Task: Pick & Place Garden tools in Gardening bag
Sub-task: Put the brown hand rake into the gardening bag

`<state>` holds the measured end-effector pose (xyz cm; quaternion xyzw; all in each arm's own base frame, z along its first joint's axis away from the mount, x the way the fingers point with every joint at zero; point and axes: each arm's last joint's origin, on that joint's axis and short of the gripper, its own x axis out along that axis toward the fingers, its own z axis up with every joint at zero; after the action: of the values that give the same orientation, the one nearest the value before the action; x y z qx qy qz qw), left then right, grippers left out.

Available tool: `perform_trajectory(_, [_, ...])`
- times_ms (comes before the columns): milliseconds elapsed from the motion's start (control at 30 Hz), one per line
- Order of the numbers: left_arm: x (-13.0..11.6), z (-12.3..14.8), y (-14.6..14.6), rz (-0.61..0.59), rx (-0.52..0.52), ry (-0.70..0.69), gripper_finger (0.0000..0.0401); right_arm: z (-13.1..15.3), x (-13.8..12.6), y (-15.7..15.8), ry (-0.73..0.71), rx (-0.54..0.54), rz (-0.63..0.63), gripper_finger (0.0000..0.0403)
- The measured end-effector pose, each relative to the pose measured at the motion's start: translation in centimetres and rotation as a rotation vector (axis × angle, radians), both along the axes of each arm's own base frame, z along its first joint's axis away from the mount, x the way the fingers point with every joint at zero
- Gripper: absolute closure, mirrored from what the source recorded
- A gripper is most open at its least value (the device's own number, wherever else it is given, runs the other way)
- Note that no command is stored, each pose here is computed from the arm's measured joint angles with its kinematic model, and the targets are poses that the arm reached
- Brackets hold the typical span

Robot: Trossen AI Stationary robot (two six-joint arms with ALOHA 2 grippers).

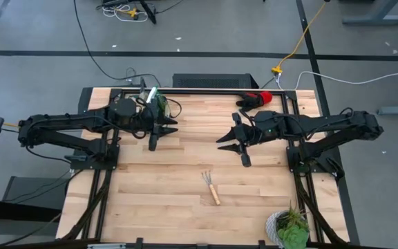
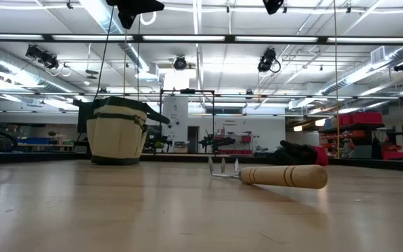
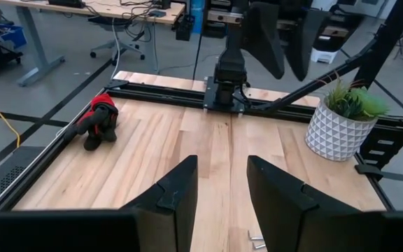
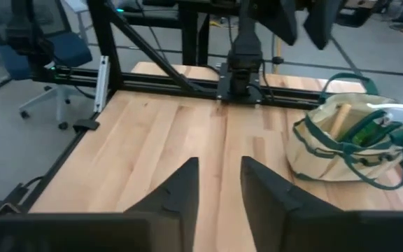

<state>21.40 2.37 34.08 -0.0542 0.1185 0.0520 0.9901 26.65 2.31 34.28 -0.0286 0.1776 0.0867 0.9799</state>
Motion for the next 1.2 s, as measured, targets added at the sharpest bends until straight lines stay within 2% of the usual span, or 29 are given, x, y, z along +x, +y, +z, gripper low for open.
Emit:
perform_trajectory(200, [0.0,0.0,0.0,0.000,0.000,0.000,0.0270,0.0,-0.1,0.6,0.000,0.004,0.030,0.0245])
perform_trajectory(400, [0.0,0.0,0.0,0.000,0.001,0.000,0.0270,0.1,-0.1,0.7,0.014,0.020,0.027,0.0222])
perform_trajectory(533, [0.0,0.0,0.0,0.000,0.001,0.001,0.0270,1.2,0.0,0.7,0.025,0.001,0.032,0.0219])
perform_trajectory(800, [0.0,0.0,0.0,0.000,0.002,0.001,0.0270,2.4,1.2,1.0,0.145,-0.060,0.082,0.0218])
perform_trajectory(1100, [-0.6,0.5,0.0,0.002,0.006,-0.028,0.0270,2.2,2.8,1.2,0.251,-0.181,0.172,0.0218])
perform_trajectory(1200, [-1.0,0.7,0.0,0.019,0.011,-0.034,0.0270,1.7,3.1,1.3,0.271,-0.181,0.187,0.0218])
